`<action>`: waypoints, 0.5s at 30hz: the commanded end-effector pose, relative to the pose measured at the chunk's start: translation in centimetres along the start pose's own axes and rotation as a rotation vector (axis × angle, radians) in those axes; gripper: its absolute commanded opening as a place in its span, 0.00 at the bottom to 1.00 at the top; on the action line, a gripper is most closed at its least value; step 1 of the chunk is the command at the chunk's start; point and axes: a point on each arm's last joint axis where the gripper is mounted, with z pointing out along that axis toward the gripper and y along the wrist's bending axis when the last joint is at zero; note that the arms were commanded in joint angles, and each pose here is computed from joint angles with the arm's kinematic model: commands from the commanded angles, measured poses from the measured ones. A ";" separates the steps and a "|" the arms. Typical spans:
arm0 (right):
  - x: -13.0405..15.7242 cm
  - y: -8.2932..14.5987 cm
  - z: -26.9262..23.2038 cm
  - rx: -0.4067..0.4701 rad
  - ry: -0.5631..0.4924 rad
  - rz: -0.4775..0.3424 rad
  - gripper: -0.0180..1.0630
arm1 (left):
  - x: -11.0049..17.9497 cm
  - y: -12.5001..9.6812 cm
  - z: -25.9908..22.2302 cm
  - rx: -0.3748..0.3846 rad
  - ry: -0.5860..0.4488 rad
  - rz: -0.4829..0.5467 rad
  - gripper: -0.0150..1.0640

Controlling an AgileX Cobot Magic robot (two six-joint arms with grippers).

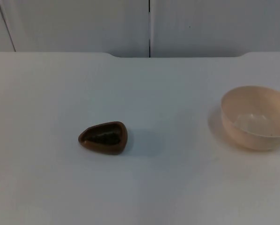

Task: Pick up the bowl with the left hand and pour the coffee beans from the cup into the bowl with the right hand.

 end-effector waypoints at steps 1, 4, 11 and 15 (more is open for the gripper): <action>0.0 0.0 0.0 0.006 -0.011 0.007 0.99 | -0.5 -0.3 0.9 0.025 0.011 -0.003 0.93; 0.0 0.0 0.0 0.006 -0.011 0.007 0.99 | -1.2 -1.2 3.4 0.079 0.078 0.018 0.93; 0.0 0.0 0.0 0.006 -0.011 0.007 0.99 | -2.5 -3.1 9.1 0.051 0.246 0.061 0.93; 0.0 0.0 0.0 0.006 -0.011 0.007 0.99 | -2.9 -4.1 12.2 0.005 0.310 0.103 0.93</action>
